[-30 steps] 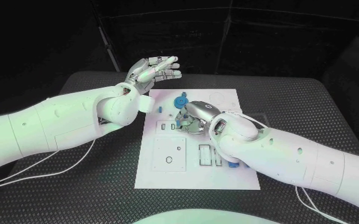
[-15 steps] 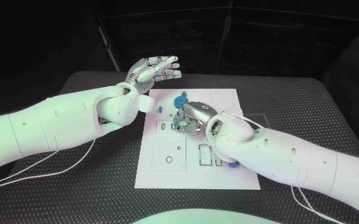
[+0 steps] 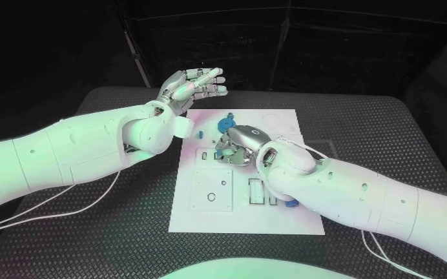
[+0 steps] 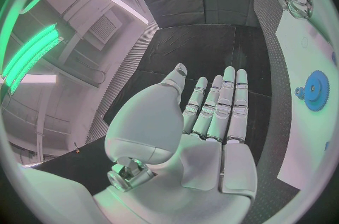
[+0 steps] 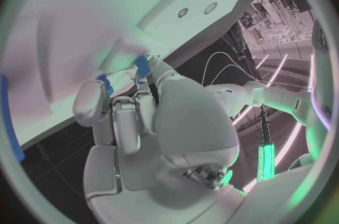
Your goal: Assemble the parts on the task board
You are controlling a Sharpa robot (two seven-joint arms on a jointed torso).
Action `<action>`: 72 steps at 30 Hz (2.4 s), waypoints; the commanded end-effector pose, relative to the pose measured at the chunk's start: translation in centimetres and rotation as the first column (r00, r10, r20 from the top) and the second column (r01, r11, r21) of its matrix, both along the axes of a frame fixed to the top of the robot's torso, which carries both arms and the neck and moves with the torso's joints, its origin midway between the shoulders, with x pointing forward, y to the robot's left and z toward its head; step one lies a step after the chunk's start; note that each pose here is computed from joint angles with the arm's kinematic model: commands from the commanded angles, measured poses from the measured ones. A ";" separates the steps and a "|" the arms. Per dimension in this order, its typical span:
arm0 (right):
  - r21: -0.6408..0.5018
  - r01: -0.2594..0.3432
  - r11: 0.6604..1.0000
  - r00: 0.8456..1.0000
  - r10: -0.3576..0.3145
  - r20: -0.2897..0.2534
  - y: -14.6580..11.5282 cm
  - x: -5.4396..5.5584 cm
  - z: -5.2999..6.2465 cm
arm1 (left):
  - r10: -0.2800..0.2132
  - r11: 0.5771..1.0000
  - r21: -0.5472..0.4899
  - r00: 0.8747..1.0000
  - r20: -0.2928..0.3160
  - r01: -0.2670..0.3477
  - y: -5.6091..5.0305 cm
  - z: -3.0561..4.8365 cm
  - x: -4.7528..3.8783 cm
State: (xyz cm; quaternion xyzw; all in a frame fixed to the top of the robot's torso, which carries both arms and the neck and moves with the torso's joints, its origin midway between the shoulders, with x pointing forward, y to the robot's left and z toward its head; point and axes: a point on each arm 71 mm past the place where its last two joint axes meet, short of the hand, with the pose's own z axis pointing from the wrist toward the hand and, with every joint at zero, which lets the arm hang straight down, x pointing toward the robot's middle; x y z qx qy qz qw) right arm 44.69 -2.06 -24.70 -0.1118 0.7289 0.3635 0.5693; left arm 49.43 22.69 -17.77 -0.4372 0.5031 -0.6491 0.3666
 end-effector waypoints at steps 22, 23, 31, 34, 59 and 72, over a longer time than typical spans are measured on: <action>-0.092 -0.002 0.996 1.000 0.000 -0.028 -0.8 -0.1 -0.8 | -0.001 1.000 -0.002 1.000 0.005 0.001 0.2 0.12 0.15; -0.096 -0.001 0.995 1.000 -0.002 -0.030 -0.8 -0.1 -0.9 | -0.001 1.000 -0.002 1.000 0.005 0.001 0.2 0.12 0.15; -0.119 0.007 0.993 0.999 -0.011 -0.039 -0.8 -0.1 -1.0 | -0.001 1.000 -0.002 1.000 0.005 0.001 0.2 0.11 0.17; -0.116 0.011 0.993 0.999 -0.015 -0.033 -0.8 -0.1 -1.0 | -0.001 1.000 -0.002 1.000 0.005 0.001 0.2 0.11 0.18; -0.075 0.043 0.996 0.999 -0.043 0.001 -0.8 -0.1 -0.6 | 0.000 1.000 0.000 1.000 0.003 0.000 0.2 0.09 0.19; 0.143 0.016 0.990 0.996 -0.028 0.079 -1.6 -0.8 0.8 | -0.011 1.000 -0.004 1.000 0.000 0.011 0.3 0.05 0.22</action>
